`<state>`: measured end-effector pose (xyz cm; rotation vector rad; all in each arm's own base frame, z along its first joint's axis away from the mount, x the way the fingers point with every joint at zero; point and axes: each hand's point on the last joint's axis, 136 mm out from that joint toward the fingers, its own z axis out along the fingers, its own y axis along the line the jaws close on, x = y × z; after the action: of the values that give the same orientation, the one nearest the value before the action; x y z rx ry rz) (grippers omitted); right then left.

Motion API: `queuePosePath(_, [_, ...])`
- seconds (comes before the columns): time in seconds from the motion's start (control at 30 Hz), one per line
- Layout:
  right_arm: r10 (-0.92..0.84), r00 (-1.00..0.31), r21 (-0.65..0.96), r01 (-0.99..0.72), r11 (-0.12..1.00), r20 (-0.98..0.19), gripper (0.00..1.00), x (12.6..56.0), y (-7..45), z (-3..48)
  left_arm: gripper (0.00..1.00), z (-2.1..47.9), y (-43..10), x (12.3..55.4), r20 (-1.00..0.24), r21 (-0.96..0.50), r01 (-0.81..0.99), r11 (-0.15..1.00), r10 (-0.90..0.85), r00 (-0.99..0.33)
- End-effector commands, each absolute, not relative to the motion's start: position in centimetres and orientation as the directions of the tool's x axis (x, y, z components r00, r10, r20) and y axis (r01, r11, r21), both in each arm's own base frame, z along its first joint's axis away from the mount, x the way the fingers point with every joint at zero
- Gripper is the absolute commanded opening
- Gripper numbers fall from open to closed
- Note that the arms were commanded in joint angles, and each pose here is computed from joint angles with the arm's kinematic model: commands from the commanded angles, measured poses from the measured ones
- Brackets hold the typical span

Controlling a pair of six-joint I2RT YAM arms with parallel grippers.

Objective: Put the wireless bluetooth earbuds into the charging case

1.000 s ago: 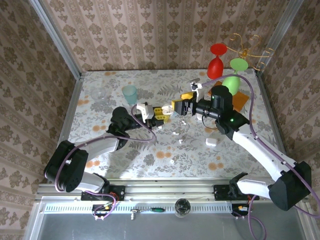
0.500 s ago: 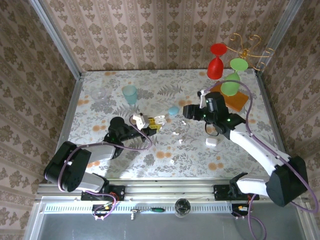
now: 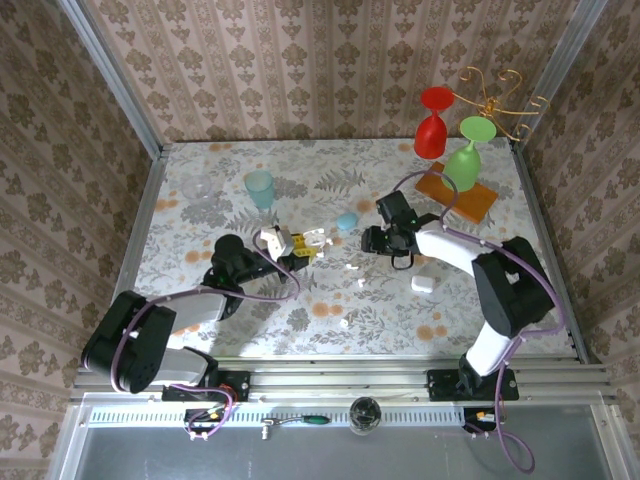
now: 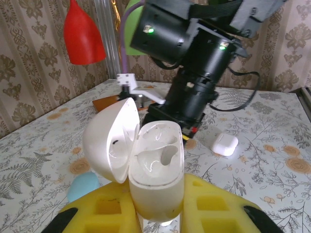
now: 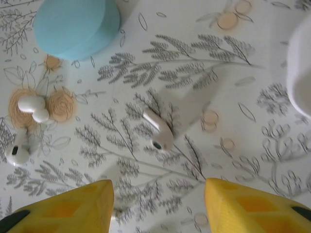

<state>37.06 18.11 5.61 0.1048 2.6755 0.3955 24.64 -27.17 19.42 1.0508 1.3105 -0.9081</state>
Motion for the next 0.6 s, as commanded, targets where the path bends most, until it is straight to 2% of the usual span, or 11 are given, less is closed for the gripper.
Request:
queuePosePath(0.0, [0.101,-0.898,0.271,-0.021,0.962,-0.427,0.55,39.1,18.8,5.7,0.00,19.2,-27.3,23.9,-0.993,0.109,0.956,0.273,0.071,0.093])
queuePosePath(0.23, [0.001,-0.925,0.212,-0.086,0.974,-0.381,0.55,40.5,19.3,3.9,0.00,19.0,-27.3,23.8,-0.994,0.095,0.958,0.270,0.072,0.078])
queuePosePath(0.57, [-0.099,-0.952,0.227,-0.168,0.959,-0.290,0.55,40.4,21.0,2.1,0.00,18.9,-27.4,23.9,-0.994,0.089,0.959,0.270,0.079,0.071])
